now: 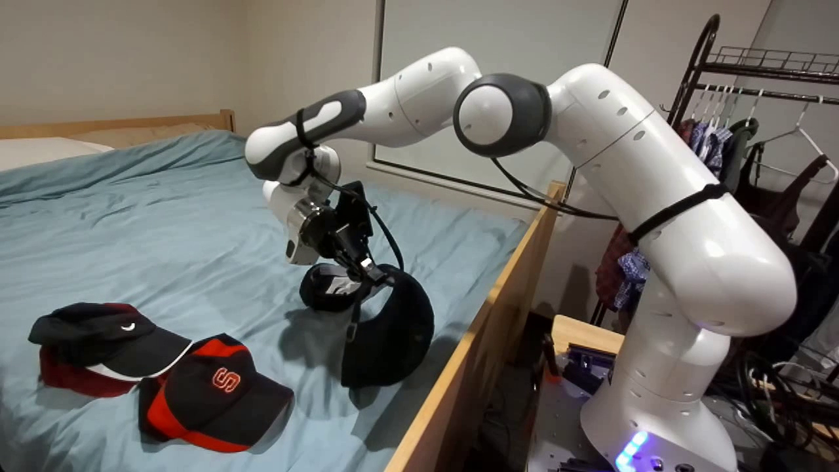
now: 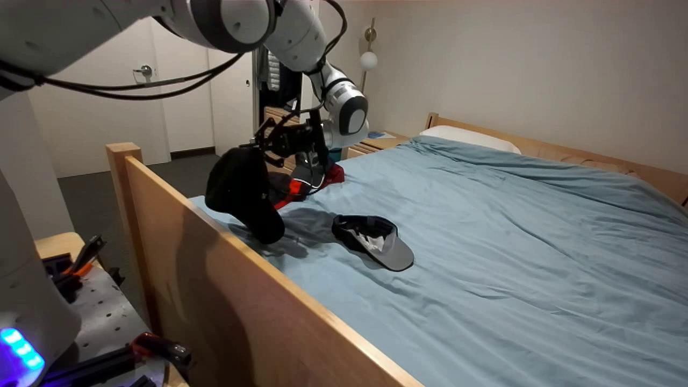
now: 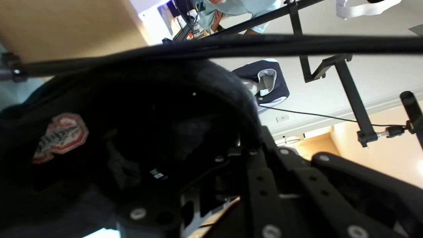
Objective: Move the caps on the right to the left
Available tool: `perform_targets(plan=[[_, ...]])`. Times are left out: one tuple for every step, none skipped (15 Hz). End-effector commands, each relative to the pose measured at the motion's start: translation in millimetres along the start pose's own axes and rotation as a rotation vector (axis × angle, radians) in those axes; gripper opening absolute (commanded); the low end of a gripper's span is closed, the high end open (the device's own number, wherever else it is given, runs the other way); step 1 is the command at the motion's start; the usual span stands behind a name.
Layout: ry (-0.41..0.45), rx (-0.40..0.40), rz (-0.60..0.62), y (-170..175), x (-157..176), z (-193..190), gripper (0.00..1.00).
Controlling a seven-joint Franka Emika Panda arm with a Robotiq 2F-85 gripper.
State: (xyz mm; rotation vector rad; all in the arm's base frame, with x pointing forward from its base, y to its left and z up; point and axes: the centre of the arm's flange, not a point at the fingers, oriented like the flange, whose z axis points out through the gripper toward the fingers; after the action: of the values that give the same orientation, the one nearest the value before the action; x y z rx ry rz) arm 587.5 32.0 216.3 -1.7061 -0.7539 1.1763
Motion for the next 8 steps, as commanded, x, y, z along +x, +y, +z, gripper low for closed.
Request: perform_targets(plan=[[0.026,-0.166,-0.019,20.5,31.3,-29.8,0.05],[0.041,-0.212,-0.024,24.3,38.0,-34.7,0.05],[0.055,-0.267,-0.029,25.3,43.4,-40.0,0.05],[0.078,-0.317,-0.038,23.0,49.2,-46.7,0.05],[0.102,-0.368,-0.046,19.6,53.8,-53.6,0.04],[0.128,-0.418,-0.056,13.7,58.1,-60.7,0.05],[0.155,-0.470,-0.066,7.5,61.7,-67.9,0.05],[0.180,-0.521,-0.074,2.7,65.1,-74.9,0.05]])
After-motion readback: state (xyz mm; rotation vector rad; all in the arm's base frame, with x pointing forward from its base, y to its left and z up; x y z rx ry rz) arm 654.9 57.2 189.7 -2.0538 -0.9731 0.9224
